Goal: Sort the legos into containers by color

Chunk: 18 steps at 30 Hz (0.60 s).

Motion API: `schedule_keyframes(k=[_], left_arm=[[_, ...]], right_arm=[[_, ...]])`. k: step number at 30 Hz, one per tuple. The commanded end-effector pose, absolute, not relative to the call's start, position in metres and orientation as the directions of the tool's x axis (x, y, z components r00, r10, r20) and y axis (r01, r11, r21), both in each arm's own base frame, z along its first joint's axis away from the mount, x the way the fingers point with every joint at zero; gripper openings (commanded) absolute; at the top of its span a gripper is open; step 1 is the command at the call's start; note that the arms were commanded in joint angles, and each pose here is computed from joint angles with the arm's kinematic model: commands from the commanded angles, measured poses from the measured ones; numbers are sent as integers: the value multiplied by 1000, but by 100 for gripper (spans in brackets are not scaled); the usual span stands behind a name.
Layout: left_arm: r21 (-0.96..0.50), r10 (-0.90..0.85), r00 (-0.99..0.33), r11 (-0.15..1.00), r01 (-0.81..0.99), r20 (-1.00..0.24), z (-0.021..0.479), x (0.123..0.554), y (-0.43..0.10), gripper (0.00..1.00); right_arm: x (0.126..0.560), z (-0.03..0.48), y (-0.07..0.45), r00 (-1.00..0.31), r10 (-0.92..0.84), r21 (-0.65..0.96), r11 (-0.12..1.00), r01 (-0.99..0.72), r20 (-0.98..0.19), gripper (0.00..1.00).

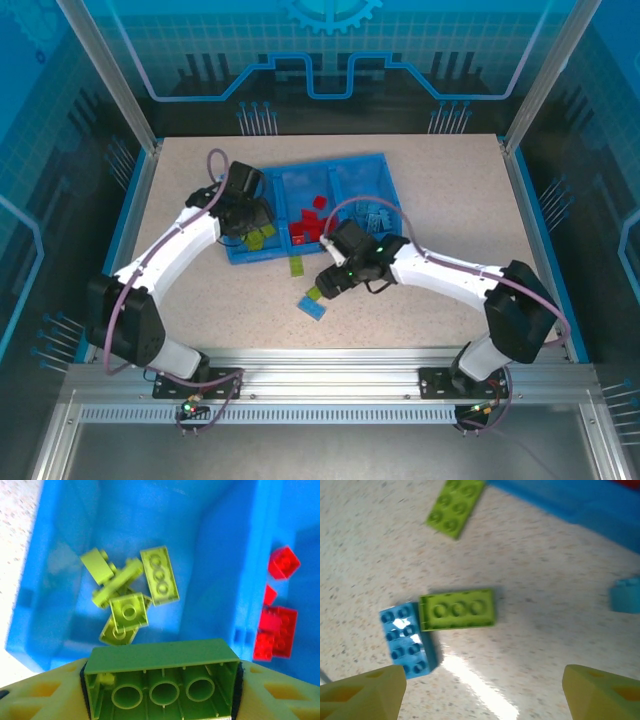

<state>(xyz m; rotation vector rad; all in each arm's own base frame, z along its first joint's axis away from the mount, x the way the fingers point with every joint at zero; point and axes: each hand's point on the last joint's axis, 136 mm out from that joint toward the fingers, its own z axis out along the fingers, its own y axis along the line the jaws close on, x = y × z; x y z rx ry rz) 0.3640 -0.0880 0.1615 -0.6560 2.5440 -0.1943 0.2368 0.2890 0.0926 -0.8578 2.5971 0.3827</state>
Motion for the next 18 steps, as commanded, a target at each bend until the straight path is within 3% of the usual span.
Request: schedule_keyframes(k=[1,10,18], left_arm=[[-270,-492,-763,870,-412,-419,156,383,-79,64],[-275,-541,-779,839,-470,-317,110,405,-68,66],[-292,-549,-781,832,-472,-299,102,403,-70,83]], right_arm=[[218,77,313,-686,-594,118,714,-690,-420,82],[185,47,342,-626,-701,80,642,-762,-341,82],[182,23,346,-607,-748,42,620,-783,-268,79]])
